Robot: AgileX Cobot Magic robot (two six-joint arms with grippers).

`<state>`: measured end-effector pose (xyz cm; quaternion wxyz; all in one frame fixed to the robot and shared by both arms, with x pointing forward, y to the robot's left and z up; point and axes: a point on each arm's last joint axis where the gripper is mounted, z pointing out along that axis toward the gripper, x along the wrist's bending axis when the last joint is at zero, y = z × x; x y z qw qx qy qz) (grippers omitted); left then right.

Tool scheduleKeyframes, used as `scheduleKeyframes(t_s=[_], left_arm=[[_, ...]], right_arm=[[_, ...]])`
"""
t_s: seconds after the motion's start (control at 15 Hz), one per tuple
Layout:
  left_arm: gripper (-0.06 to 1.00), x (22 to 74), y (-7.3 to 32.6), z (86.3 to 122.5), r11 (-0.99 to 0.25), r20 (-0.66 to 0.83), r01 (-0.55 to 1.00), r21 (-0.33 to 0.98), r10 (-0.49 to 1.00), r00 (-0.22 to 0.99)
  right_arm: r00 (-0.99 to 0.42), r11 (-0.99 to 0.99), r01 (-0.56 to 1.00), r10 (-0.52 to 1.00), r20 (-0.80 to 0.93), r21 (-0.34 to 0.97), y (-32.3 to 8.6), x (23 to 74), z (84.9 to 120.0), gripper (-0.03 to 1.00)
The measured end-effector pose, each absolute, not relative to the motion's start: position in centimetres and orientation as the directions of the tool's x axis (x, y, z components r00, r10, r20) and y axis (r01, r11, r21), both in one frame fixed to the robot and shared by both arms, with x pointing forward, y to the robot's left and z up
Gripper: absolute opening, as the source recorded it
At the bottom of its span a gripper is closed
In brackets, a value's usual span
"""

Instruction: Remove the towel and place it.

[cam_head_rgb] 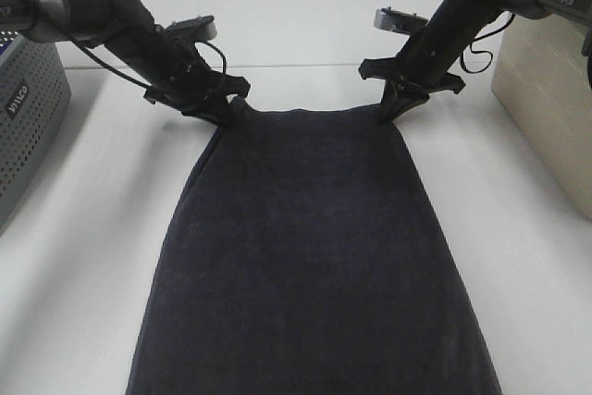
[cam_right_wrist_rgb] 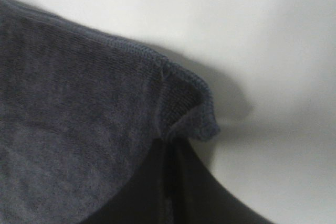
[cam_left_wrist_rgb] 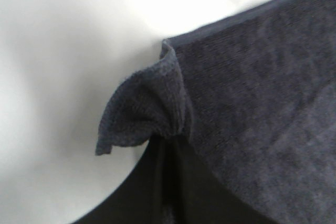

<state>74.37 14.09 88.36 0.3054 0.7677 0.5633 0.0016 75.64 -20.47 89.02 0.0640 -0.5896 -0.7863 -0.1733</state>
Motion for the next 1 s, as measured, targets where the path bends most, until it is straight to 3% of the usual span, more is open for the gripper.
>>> scheduleKeyframes(t_s=[0.4,1.0], left_arm=[[0.01,77.1,14.0,92.5,-0.144,-0.251,0.72,0.679,0.876,0.411],[0.01,78.8,14.6,94.1,-0.12,-0.123,0.545,0.83,0.913,0.388]], right_arm=[[-0.339,0.2,0.858,0.912,0.23,0.473,-20.4,78.4,94.0,0.02],[-0.316,0.132,0.763,0.93,0.187,0.633,-20.5,80.0,95.0,0.02]])
